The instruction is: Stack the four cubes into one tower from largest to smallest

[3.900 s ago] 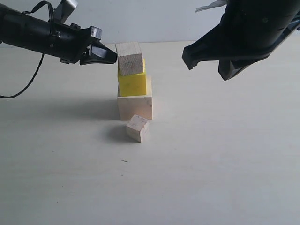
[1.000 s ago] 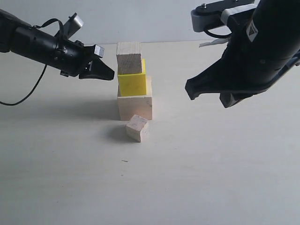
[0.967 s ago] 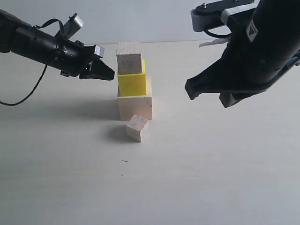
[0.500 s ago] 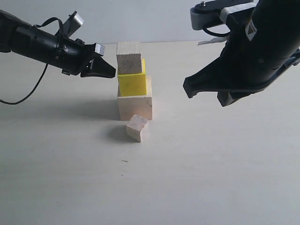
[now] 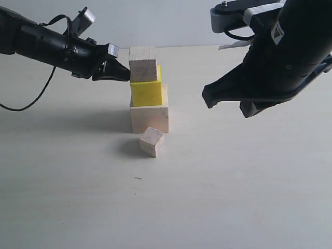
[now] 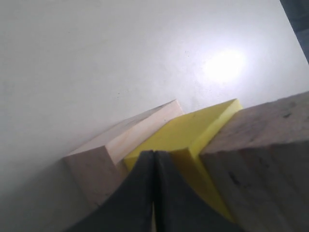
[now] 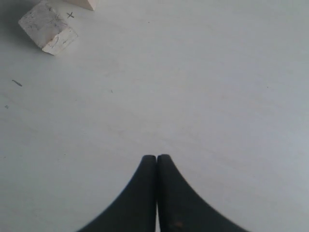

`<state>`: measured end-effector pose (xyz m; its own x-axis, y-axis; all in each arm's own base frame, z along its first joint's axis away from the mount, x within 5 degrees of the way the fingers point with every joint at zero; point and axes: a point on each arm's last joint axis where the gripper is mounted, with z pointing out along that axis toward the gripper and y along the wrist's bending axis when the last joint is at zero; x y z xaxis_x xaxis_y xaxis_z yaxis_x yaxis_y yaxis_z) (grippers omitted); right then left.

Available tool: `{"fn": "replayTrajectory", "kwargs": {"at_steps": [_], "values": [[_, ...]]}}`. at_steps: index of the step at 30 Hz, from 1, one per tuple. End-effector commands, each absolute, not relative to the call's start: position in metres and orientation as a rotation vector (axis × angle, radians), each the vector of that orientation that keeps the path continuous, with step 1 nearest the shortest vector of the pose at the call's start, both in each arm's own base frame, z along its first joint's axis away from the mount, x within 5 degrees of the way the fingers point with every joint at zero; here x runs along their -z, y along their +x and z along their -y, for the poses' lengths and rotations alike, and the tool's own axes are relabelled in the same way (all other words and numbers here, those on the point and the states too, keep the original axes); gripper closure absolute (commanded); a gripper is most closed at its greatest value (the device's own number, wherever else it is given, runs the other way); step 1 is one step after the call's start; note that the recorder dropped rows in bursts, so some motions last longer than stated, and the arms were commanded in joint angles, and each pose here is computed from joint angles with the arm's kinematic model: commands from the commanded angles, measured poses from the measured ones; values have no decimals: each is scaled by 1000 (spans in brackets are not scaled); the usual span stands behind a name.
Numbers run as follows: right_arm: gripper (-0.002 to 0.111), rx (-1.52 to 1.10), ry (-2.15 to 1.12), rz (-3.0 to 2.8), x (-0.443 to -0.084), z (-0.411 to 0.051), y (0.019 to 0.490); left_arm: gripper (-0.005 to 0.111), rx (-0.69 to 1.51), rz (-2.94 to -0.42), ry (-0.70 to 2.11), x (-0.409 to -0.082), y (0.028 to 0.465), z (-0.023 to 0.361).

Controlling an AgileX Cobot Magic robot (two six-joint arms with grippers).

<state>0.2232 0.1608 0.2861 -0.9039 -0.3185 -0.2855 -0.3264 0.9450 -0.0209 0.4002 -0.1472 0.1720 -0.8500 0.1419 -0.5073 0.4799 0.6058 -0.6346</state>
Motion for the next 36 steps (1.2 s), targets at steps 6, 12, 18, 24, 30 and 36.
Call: {"fn": "replayTrajectory", "kwargs": {"at_steps": [6, 12, 18, 24, 30, 36], "values": [[108, -42, -480, -2798, -288, -160, 222, 107, 1122, -2402, 501, -176, 402, 150], [108, -42, -480, -2798, -288, -160, 222, 107, 1121, -2401, 497, -177, 402, 150], [108, -42, -480, -2798, -288, -160, 222, 107, 1120, -2400, 500, -177, 402, 150], [108, -42, -483, -2798, -288, -160, 222, 107, 1128, -2400, 520, -177, 401, 150], [108, -42, -483, -2798, -288, -160, 222, 107, 1142, -2388, 561, -177, 399, 151], [108, -42, -483, -2798, -288, -160, 222, 107, 1132, -2383, 568, -177, 400, 151]]}}
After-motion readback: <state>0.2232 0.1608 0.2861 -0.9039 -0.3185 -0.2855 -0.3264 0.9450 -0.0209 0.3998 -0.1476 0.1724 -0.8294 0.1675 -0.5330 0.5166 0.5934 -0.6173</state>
